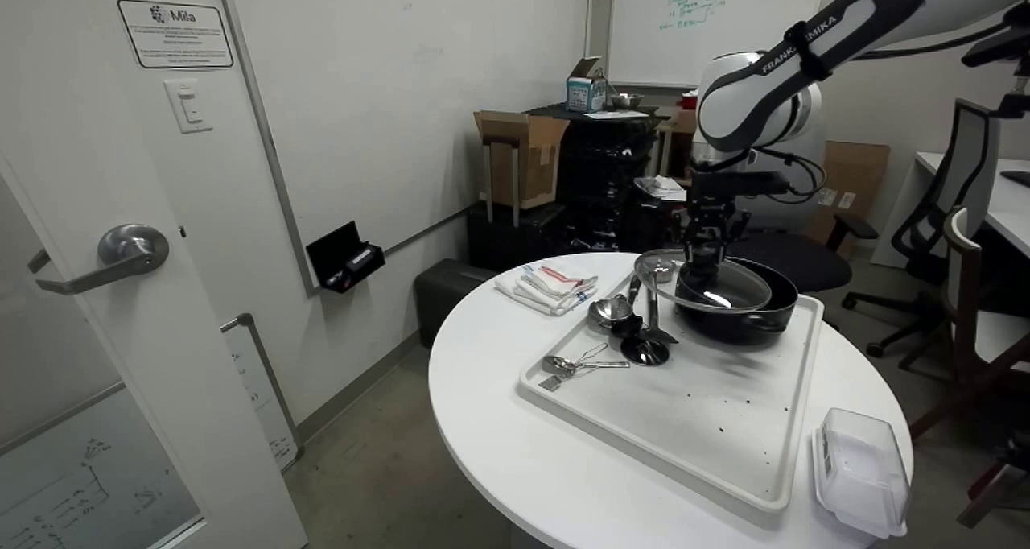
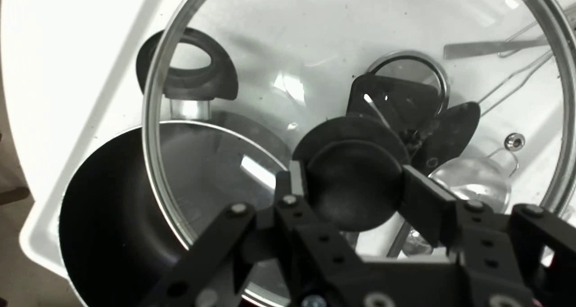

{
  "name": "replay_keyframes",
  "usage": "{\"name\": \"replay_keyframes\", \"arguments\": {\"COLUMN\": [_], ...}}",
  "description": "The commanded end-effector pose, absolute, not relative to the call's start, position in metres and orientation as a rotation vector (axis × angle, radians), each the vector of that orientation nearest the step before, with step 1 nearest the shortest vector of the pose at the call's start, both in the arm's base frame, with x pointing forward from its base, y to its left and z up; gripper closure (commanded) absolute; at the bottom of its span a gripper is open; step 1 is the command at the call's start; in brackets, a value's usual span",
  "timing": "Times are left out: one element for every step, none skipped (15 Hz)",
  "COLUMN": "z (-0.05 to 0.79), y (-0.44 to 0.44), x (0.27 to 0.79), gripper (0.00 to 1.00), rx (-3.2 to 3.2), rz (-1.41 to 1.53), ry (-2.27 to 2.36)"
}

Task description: Remove the lid from the pot

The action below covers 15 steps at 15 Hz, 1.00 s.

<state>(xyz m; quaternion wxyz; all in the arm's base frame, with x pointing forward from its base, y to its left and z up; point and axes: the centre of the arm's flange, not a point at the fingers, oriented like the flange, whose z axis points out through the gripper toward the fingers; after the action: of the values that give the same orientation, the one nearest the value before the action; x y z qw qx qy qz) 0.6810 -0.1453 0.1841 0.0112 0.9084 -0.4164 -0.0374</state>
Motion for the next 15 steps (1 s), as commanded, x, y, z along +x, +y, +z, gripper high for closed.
{"name": "replay_keyframes", "arguments": {"z": [0.19,0.188,0.185,0.182,0.179,0.176,0.172,0.168,0.163,0.159,0.154,0.148,0.141,0.134,0.126], "y": [-0.105,-0.093,-0.082,-0.07,-0.06,-0.051,-0.042,-0.034,-0.027,-0.02,-0.013,-0.007,-0.002,0.001,0.003], "x": [0.677,0.677,0.677,0.676,0.676,0.676,0.676,0.676,0.677,0.677,0.677,0.679,0.682,0.683,0.686], "gripper": [0.74,0.74,0.74,0.74,0.74,0.74,0.74,0.74,0.74,0.74,0.74,0.74,0.74,0.74,0.74], "rx": [2.887,2.896,2.901,2.905,2.91,2.915,2.923,2.932,2.951,2.967,2.985,2.997,3.008,3.017,3.024], "rz": [-0.111,-0.118,-0.123,-0.132,-0.14,-0.146,-0.151,-0.159,-0.169,-0.182,-0.188,-0.199,-0.206,-0.217,-0.226], "ry": [-1.134,-1.089,-1.05,-1.009,-0.971,-0.935,-0.899,-0.871,-0.834,-0.804,-0.763,-0.721,-0.682,-0.647,-0.612]}}
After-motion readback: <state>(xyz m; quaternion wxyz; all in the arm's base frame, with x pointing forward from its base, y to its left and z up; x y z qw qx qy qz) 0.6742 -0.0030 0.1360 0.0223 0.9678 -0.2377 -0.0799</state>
